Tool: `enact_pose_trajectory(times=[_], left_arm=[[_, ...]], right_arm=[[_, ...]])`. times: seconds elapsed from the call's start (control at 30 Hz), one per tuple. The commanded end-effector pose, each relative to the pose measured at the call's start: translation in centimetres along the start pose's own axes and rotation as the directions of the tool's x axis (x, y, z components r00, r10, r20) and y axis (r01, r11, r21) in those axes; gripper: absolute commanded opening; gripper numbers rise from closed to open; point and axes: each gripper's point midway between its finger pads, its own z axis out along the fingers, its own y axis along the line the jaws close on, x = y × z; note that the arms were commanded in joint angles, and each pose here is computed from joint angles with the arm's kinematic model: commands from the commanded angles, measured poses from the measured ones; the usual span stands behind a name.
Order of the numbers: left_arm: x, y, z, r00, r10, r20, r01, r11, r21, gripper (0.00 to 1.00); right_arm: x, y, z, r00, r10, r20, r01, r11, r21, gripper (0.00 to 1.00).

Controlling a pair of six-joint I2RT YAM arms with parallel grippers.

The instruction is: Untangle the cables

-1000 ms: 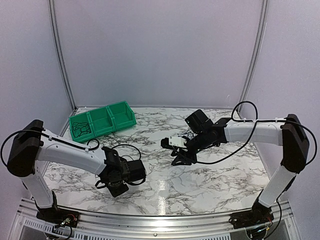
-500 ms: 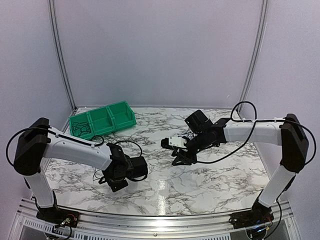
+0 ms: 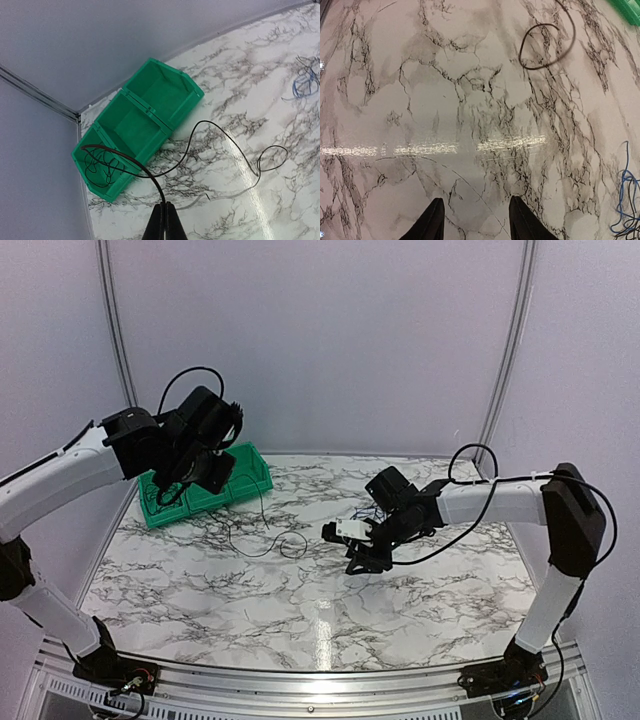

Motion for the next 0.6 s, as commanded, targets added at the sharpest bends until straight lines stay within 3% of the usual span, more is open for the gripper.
enact_pose_trajectory(times=[0.0,0.2,0.57], left_arm=[[-5.3,4.7,-1.6,0.988,-0.069,0.137,0.081,0.993,-0.090,0.00],[-12.0,10.8,-3.5,0.941,-0.158,0.298,0.201,0.973,-0.117,0.00],[-19.7,15.2,-3.0,0.875,-0.165,0.455,0.240,0.964,-0.112,0.00]], right_arm=[[-0.7,-1.2,-0.2,1.000,0.012,0.005,-0.012,1.000,0.028,0.45],[-0.2,-1.3,0.3,1.000,0.017,-0.011,-0.016,0.999,0.030,0.44],[0.6,-1.6,0.8,0.999,0.019,-0.038,-0.018,0.999,0.041,0.44]])
